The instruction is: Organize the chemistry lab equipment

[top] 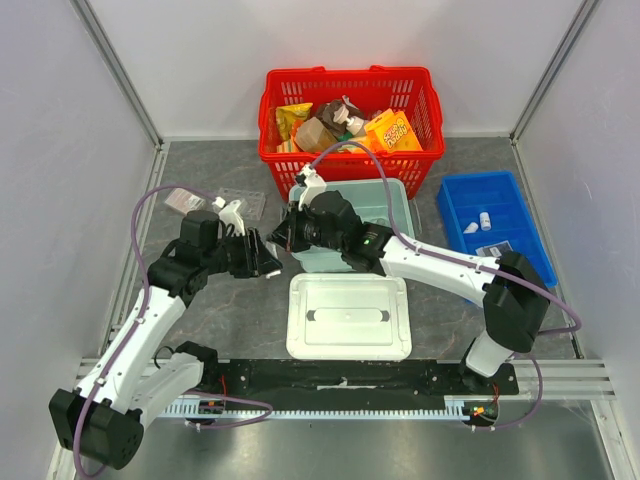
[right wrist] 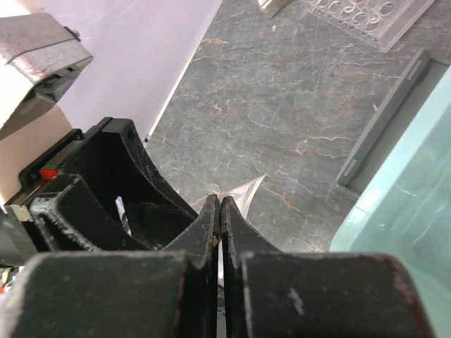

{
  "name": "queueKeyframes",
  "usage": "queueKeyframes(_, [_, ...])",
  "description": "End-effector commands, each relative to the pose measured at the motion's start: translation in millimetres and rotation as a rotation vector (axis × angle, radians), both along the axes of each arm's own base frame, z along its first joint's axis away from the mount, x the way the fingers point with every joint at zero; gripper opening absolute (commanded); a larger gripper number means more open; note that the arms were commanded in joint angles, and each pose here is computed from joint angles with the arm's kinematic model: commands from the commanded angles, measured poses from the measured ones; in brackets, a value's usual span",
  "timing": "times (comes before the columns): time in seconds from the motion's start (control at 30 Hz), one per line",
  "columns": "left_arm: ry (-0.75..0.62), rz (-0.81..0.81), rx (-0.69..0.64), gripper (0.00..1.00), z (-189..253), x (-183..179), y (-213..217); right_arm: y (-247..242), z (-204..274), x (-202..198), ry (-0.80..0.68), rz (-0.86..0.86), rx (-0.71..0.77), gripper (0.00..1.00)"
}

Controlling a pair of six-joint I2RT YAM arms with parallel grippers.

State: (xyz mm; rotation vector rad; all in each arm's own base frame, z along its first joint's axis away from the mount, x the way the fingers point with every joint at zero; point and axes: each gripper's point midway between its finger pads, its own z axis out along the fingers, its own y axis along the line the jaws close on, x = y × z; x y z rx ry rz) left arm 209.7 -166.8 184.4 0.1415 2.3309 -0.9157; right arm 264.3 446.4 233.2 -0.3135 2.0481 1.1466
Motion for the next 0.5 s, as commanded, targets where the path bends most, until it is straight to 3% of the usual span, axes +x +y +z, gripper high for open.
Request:
queueKeyframes(0.0, [-0.093,-0.022,0.008,0.55,22.9,4.7,0.0,-9.3,39.4,14.1,-0.089,-0.082,0.040,0.00])
queueKeyframes(0.17, [-0.171,-0.016,-0.004,0.81,44.9,5.7,1.9,-44.2,64.1,28.0,-0.144,-0.176,0.044,0.00])
queueKeyframes(0.3, [-0.193,-0.050,-0.024,0.90,56.2,4.6,-2.9,-89.7,68.1,38.9,-0.152,-0.258,0.004,0.00])
queueKeyframes(0.47, [-0.240,-0.027,0.007,0.92,61.1,10.8,2.6,-186.0,70.8,54.4,-0.165,-0.471,-0.104,0.00])
